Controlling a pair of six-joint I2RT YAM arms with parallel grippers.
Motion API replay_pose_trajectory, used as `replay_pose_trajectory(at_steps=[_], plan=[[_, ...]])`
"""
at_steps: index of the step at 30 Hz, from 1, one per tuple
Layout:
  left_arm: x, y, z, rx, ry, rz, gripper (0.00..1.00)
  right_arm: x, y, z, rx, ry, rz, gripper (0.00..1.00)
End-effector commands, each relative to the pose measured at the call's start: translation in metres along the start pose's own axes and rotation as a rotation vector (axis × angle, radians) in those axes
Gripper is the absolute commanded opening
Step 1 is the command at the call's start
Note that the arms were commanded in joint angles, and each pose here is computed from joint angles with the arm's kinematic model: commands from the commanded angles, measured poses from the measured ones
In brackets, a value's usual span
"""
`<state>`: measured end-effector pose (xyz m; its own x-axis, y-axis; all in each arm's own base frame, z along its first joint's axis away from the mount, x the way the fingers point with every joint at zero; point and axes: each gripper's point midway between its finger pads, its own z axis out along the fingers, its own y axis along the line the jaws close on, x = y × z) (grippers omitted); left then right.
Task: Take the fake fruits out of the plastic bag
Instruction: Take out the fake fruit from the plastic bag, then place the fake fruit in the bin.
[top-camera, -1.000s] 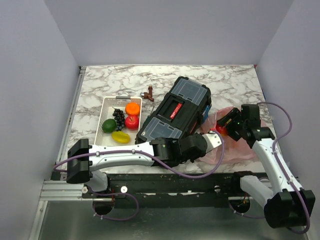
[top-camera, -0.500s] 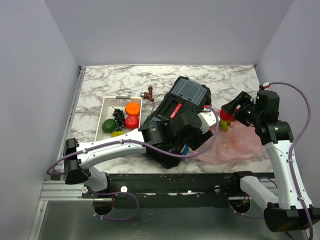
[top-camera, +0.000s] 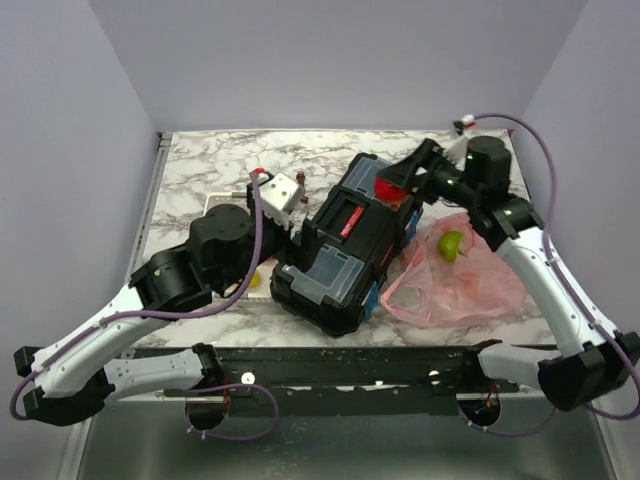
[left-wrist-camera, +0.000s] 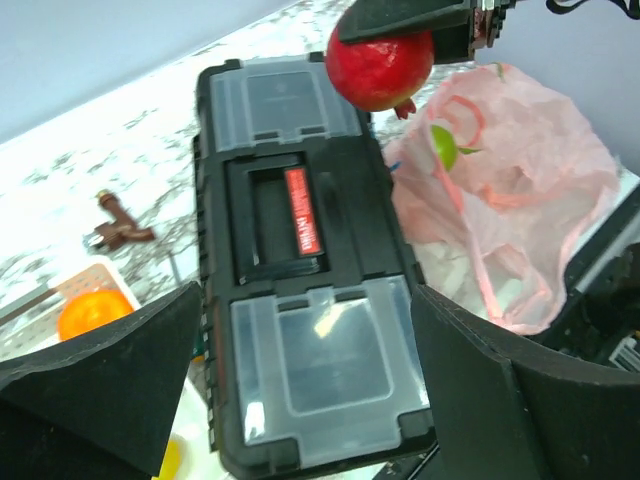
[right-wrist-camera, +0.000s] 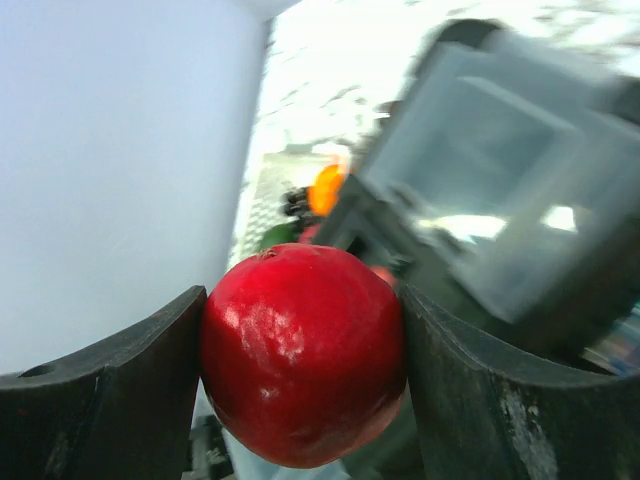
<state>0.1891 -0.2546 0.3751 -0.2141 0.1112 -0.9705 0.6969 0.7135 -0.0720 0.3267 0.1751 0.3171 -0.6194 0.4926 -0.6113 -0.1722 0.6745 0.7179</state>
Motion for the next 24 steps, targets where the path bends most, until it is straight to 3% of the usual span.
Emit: replay_pose_trajectory(at_steps=[1,11,20,24], plan=[[0.029,0.032,-0.026,-0.110,0.060,0.030,0.85,0.001,0.090,0.038,-0.240,-0.015,-0.068,0.01],[0.000,0.047,-0.114,-0.077,-0.085,-0.008,0.92,0.112,0.209,0.139,-0.438,0.126,-0.177,0.01],[-0.034,0.069,-0.187,-0.098,-0.298,-0.066,0.99,0.248,0.225,0.207,-0.380,0.273,-0.319,0.03],[-0.031,0.069,-0.199,-0.078,-0.316,-0.100,0.99,0.293,0.206,0.232,-0.335,0.352,-0.339,0.08]])
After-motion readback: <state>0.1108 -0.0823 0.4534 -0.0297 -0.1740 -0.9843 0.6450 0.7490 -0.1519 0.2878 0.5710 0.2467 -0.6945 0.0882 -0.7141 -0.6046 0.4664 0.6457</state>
